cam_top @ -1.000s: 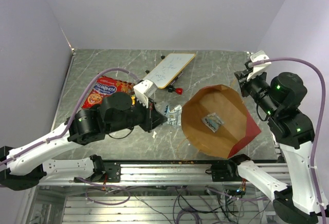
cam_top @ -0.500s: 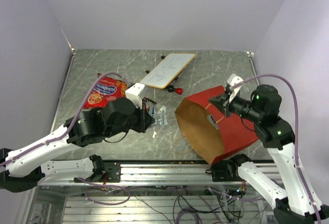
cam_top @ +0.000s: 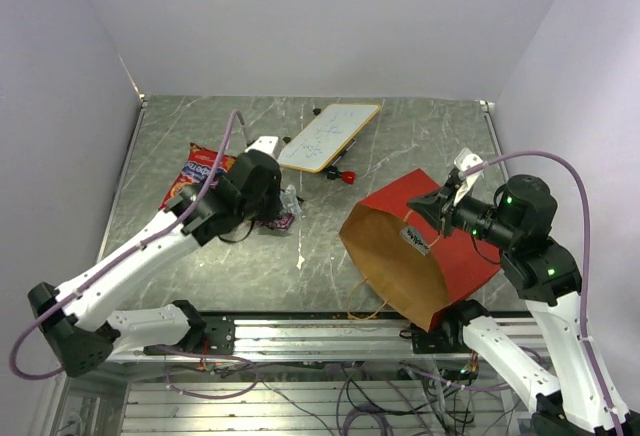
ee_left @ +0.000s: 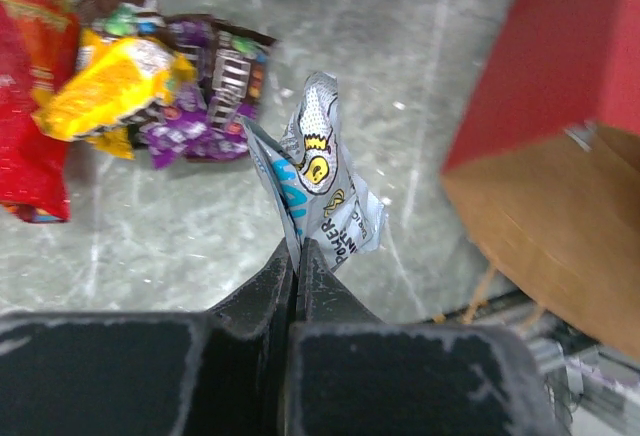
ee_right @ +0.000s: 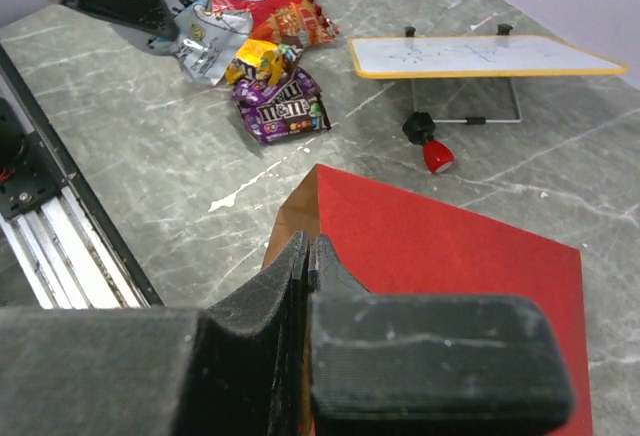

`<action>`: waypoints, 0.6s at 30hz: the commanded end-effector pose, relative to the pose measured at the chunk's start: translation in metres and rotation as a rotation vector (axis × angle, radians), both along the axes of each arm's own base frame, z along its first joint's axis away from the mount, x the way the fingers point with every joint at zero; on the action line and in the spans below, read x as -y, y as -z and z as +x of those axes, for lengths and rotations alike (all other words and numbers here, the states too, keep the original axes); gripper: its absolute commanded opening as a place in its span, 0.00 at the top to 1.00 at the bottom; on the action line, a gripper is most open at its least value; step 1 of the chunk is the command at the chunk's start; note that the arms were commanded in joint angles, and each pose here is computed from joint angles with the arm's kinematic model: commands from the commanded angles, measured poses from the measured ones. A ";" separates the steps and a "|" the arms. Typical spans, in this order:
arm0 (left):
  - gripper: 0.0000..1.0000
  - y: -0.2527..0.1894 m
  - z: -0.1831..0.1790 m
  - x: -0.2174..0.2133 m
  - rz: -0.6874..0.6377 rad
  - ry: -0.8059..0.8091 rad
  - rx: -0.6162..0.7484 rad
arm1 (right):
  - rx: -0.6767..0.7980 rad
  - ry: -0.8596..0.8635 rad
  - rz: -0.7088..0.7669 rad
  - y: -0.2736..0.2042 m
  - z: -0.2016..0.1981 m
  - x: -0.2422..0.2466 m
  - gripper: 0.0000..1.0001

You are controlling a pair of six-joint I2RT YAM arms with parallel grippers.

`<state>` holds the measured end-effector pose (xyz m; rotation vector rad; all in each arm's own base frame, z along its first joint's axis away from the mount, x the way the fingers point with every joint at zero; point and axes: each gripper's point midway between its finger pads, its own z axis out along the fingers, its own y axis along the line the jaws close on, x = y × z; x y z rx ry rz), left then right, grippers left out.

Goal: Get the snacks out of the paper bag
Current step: Place the snack at the center of the board.

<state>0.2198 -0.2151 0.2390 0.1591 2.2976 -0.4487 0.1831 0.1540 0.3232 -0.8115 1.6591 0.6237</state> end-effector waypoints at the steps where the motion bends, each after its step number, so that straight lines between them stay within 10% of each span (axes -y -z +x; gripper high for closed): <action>1: 0.93 0.010 0.035 -0.024 0.042 -0.035 -0.049 | 0.011 0.083 0.022 -0.017 0.012 0.007 1.00; 18: 0.93 0.111 0.156 -0.109 -0.071 -0.262 -0.354 | 0.092 0.099 -0.054 -0.053 0.051 0.004 1.00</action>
